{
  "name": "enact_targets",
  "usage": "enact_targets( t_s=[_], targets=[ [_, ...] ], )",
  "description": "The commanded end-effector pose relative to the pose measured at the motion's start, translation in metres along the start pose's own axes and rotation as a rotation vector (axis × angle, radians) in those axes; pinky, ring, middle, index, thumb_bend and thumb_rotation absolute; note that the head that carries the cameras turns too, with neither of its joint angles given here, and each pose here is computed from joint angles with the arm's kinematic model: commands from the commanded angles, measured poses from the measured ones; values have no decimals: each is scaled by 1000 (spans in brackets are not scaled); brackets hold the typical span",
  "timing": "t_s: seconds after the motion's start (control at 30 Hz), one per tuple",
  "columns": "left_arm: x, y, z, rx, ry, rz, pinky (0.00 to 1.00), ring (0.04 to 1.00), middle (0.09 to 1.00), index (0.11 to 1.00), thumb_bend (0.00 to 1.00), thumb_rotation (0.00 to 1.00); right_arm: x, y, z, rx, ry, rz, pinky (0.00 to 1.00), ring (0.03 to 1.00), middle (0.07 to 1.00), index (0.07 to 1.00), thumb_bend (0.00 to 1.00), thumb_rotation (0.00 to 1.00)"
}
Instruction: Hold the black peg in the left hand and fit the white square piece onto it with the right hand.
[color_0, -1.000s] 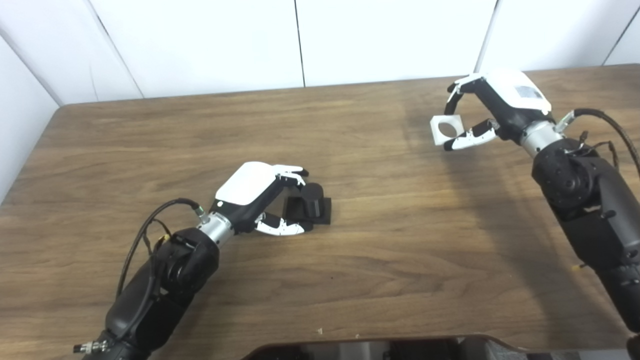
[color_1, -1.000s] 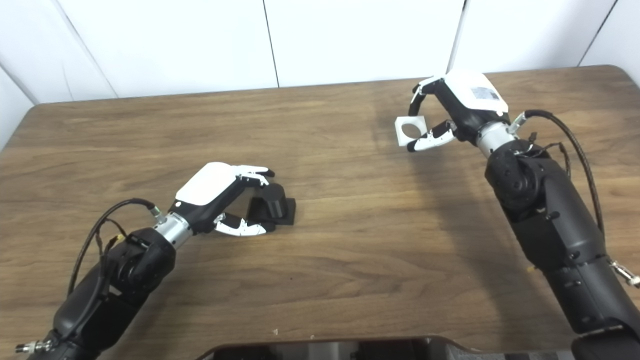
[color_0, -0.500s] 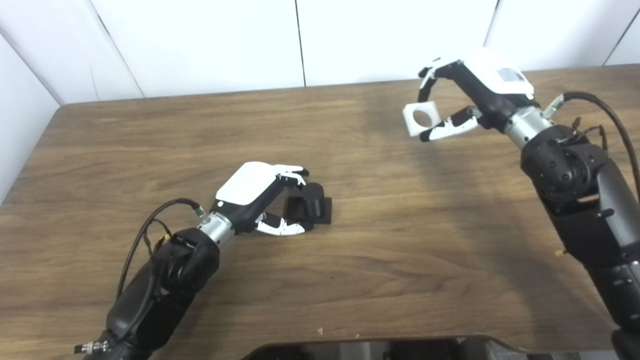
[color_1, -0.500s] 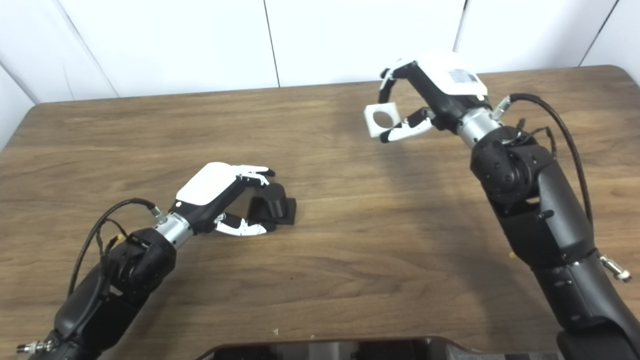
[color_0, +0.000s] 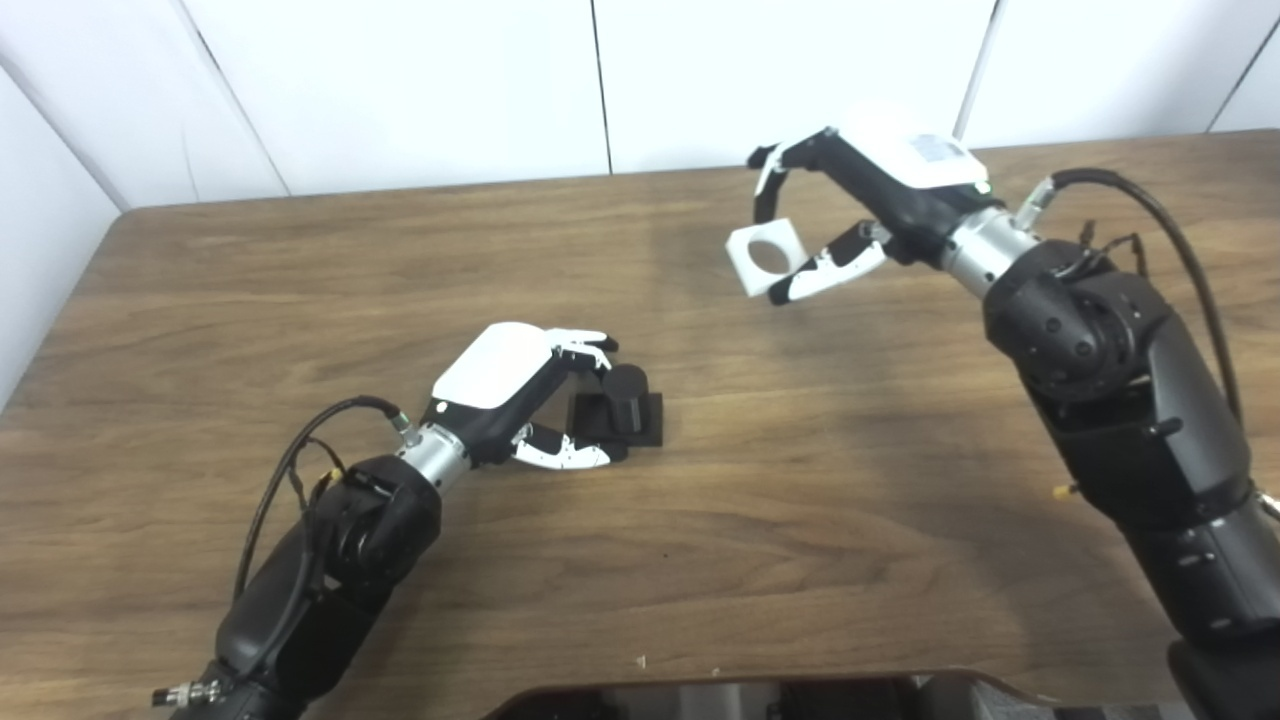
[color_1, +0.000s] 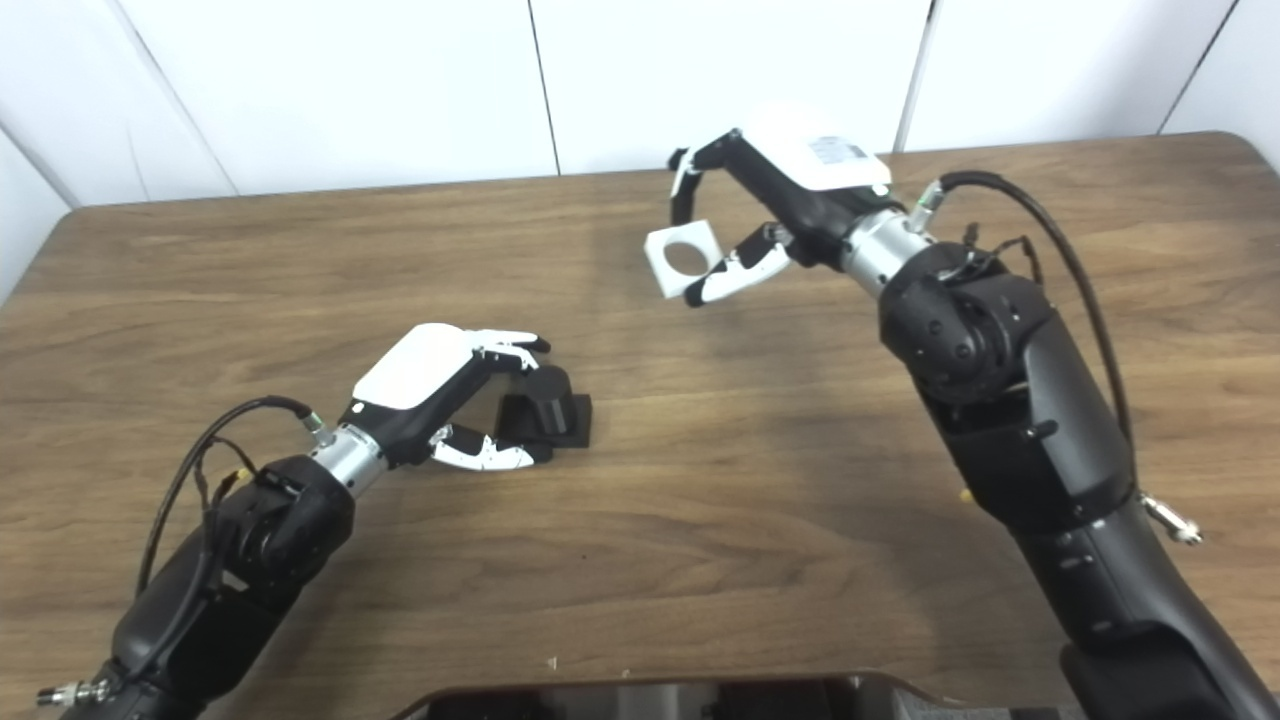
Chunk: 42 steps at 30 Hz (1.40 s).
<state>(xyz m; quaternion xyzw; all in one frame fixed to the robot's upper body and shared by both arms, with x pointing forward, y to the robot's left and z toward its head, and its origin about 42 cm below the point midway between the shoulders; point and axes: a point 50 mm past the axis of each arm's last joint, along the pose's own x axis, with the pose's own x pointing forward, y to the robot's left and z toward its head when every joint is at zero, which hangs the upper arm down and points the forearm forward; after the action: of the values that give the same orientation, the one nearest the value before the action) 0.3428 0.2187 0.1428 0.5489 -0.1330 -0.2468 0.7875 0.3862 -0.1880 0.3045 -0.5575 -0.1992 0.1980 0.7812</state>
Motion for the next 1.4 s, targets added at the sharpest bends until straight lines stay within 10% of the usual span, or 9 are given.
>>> enact_targets(
  t_s=[0.0,1.37],
  targets=[
    [-20,-31,-29,51,167,-158,815,840,847,569,809,252,8,-27,20,-37,-69,-77,730,837,789,479,516,144],
    [-12,-32,-15,40,176,-170,844,852,857,568,802,238,53,1,90,-138,-207,235,797,871,790,479,515,145]
  ],
)
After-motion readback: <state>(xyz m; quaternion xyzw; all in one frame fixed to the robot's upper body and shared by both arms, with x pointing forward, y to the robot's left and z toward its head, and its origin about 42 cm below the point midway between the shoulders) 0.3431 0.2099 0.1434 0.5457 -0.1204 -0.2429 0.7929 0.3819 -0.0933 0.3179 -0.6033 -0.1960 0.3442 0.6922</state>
